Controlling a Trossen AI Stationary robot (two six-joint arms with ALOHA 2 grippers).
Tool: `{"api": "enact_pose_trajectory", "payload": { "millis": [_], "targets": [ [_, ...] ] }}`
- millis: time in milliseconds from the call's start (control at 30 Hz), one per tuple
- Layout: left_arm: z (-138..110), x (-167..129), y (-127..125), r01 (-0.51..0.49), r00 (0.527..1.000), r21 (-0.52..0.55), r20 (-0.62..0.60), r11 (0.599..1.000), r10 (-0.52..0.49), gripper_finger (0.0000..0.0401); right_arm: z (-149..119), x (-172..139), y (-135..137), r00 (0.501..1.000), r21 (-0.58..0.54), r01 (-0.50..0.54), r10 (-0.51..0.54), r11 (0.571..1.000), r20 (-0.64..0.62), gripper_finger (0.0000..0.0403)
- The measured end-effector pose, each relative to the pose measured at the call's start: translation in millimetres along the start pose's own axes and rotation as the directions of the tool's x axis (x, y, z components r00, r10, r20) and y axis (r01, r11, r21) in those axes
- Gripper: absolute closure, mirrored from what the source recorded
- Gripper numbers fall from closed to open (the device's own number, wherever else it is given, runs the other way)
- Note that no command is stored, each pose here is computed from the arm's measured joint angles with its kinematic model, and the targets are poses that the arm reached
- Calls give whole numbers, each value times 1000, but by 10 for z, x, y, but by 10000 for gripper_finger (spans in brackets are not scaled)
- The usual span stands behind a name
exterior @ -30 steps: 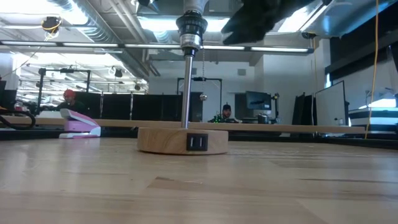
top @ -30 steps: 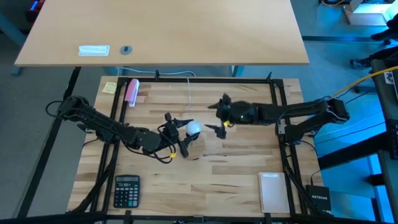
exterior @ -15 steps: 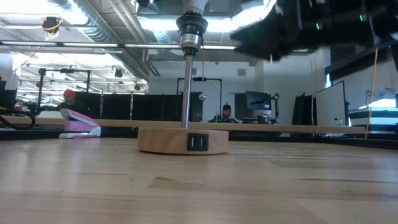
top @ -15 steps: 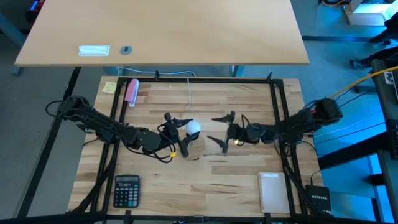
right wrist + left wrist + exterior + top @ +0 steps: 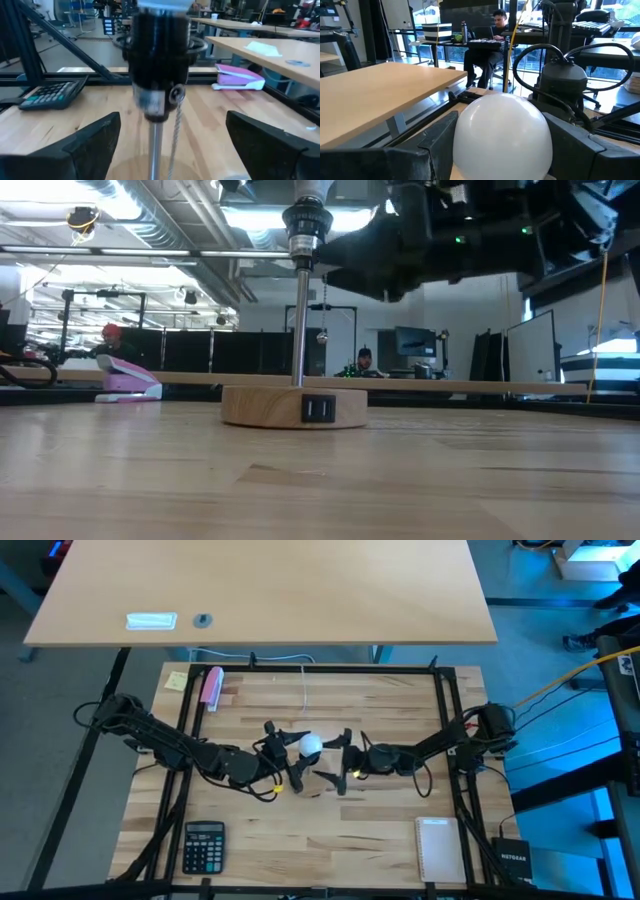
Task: Screw lightbulb
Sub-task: Insert the white lightbulb into the brown lamp
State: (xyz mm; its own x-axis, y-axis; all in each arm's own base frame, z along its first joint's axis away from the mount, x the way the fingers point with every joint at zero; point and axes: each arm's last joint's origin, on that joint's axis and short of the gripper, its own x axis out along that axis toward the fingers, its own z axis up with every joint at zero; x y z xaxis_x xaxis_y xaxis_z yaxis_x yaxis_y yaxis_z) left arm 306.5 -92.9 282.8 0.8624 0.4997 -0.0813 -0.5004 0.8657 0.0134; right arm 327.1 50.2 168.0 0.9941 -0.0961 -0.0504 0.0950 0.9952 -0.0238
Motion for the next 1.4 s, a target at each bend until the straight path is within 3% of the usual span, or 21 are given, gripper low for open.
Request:
{"api": "enact_pose_trajectory", "payload": {
  "millis": [467, 1000, 1100, 1233, 1400],
  "targets": [
    [2, 13, 17, -22, 1000, -37, 2, 999, 22, 162, -23, 216, -10, 994, -25, 106, -106, 994, -9, 103],
    [-3, 27, 32, -36, 999, -41, -1, 999, 36, 162, 82, 382, 20, 998, -33, 55, -53, 998, 43, 146],
    [-3, 27, 32, -36, 999, -39, -1, 999, 35, 162, 72, 382, 23, 998, -39, 47, -45, 998, 33, 172],
    [-4, 26, 30, -31, 1000, -28, -3, 999, 31, 162, 68, 381, 36, 1000, -92, 4, -2, 996, 30, 247],
    [-4, 20, 24, -28, 1000, -20, -2, 999, 28, 162, 84, 374, 37, 1000, -84, -7, 9, 996, 28, 254]
  ]
}}
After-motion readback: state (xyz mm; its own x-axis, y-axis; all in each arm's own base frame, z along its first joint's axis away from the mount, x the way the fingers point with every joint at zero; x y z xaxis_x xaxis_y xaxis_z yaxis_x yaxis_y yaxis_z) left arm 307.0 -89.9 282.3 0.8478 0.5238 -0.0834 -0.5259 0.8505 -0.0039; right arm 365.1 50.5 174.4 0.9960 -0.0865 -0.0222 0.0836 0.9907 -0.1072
